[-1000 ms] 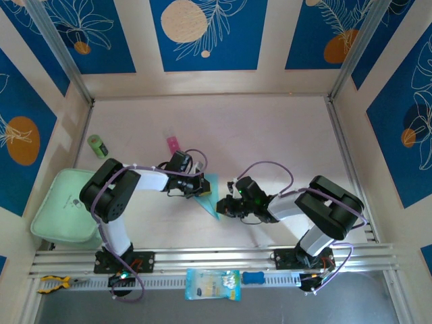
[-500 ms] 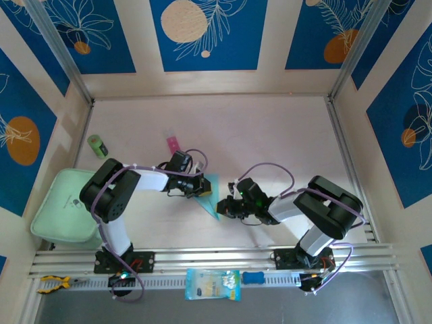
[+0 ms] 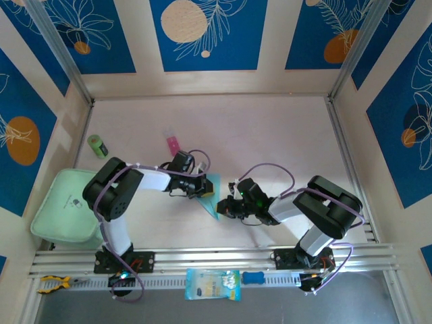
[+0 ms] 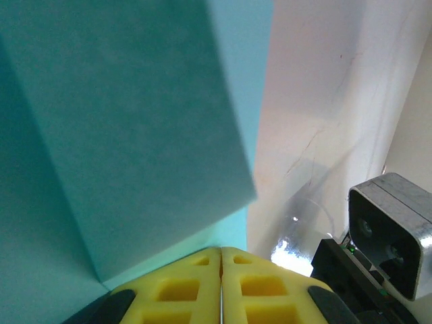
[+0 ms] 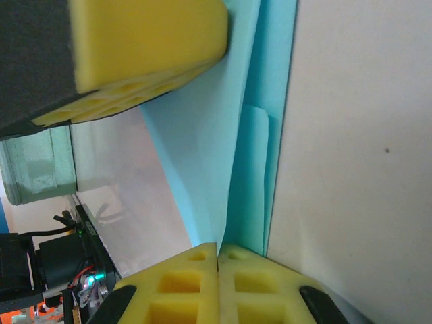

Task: Fold a paper plane with a square sheet of paper (pick it up from the middle)
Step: Fourth fold the wing at the center of the table.

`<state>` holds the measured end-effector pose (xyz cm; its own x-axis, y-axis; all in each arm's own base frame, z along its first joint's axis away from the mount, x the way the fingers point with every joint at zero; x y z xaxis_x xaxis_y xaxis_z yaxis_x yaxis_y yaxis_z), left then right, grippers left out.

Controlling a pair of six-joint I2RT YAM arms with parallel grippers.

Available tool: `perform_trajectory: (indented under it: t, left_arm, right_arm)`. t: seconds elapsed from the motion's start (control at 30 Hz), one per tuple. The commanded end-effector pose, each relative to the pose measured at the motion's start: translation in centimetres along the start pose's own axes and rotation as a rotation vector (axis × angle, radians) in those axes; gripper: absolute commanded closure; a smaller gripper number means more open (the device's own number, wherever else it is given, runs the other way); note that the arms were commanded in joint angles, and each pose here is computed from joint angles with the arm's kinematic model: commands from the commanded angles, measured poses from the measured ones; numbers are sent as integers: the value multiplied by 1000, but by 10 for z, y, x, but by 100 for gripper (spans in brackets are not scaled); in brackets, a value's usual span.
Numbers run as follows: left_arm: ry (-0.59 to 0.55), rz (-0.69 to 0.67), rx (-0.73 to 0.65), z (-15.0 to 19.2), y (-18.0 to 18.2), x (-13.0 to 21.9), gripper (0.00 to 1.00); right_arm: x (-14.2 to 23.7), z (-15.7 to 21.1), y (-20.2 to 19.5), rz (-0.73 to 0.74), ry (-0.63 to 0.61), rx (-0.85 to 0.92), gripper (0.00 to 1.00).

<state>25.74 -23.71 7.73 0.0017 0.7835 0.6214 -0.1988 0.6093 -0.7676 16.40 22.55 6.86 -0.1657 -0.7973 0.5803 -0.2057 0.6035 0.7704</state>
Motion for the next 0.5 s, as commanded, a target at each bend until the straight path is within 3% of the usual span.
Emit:
perform_trajectory:
  t: [0.0, 0.47]
  left_arm:
    - [39, -67, 27, 5, 14, -8, 93]
    - [17, -135, 25, 8, 19, -3, 95]
  right_arm:
    - [2, 31, -25, 125, 148, -80, 96]
    - [10, 29, -11, 150, 165, -40, 87]
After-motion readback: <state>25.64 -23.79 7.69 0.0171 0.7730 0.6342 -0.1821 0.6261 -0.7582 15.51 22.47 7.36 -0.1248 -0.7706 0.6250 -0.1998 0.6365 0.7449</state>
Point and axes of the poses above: each hand's point on the last joint's axis, 136 mm out from that joint toward the fingers, its own x axis back along the fingers, its own y axis along the line the jaws close on, z = x × y, the point moved 9 cm from there along x, back along the fingers, and after that the axes turned 11 degrees about x, right-handed, at the moved point
